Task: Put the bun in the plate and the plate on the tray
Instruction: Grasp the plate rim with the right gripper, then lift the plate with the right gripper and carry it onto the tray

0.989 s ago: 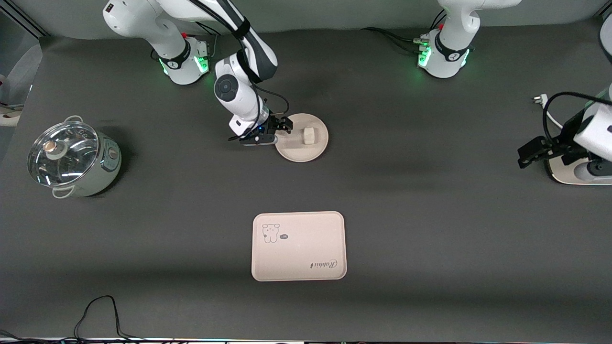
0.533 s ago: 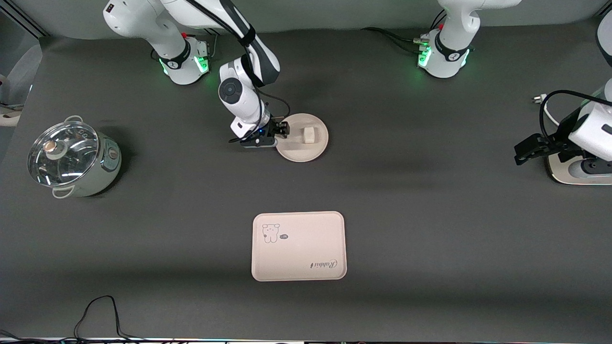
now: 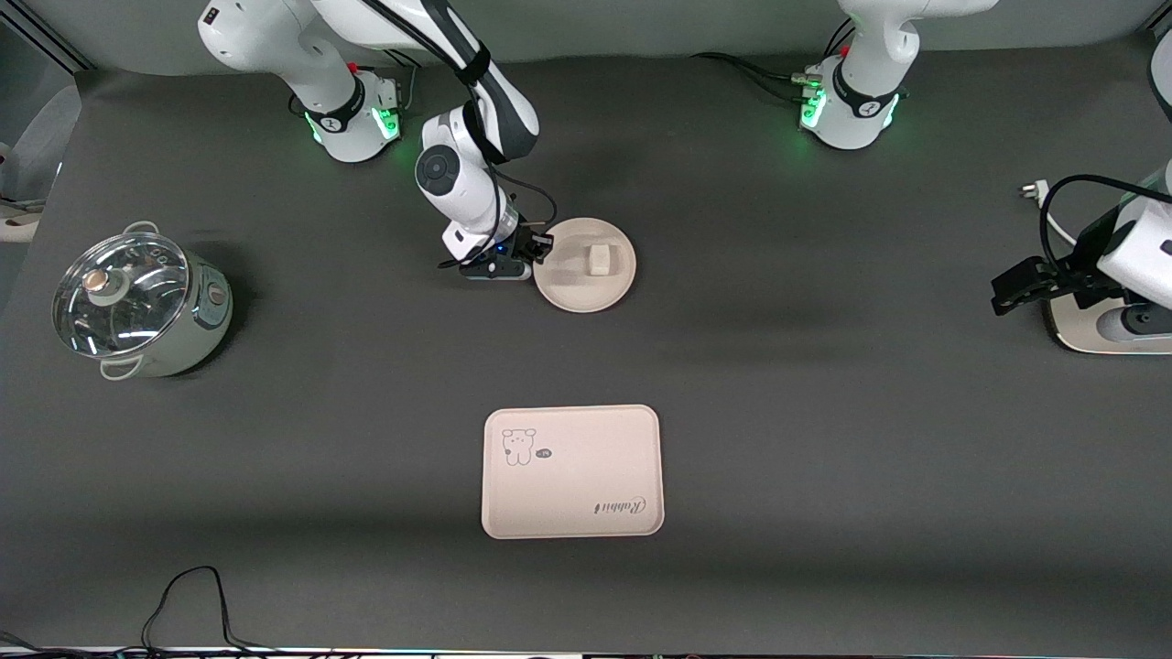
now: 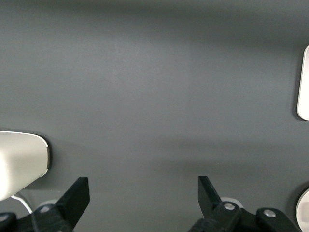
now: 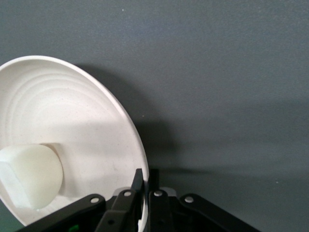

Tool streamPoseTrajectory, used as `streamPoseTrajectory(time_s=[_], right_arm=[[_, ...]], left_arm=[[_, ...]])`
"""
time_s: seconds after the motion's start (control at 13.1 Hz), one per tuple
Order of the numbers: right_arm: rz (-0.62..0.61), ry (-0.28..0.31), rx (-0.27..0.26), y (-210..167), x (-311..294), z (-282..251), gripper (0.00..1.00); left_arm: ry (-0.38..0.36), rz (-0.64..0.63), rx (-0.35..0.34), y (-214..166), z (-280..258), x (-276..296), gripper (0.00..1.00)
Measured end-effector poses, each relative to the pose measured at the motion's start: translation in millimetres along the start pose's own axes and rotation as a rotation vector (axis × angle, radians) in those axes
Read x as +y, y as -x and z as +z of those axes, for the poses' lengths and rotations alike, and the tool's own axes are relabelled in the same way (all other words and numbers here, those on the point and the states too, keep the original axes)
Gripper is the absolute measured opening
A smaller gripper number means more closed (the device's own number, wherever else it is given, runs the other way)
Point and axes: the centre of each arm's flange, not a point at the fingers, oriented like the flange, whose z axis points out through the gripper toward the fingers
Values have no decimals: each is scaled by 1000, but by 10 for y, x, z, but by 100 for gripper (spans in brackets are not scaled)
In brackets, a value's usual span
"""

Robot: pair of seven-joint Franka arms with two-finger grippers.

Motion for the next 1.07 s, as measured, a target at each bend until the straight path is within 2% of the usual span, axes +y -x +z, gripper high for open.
streamPoseTrajectory(time_s=[0.23,0.38,0.76,0.91,1.07], right_arm=[[1,-22,4,-28,-66,-105,5],[20,-43,-27,-133,-80,-307,5],[-1,-100,-130,-660,-48,-1417,5],[-17,-114,-141,-905,-41,-1882,5],[-31,-124,-127,-1165,-80,-2331,5]], left_arm=[[0,-2,-2,48,-10,-14,100],[-2,-4,-13,59,43,-29,100],[-3,-16,-16,67,57,-98,100],[-3,-16,-14,70,50,-98,100],[-3,-16,-15,72,59,-98,100]])
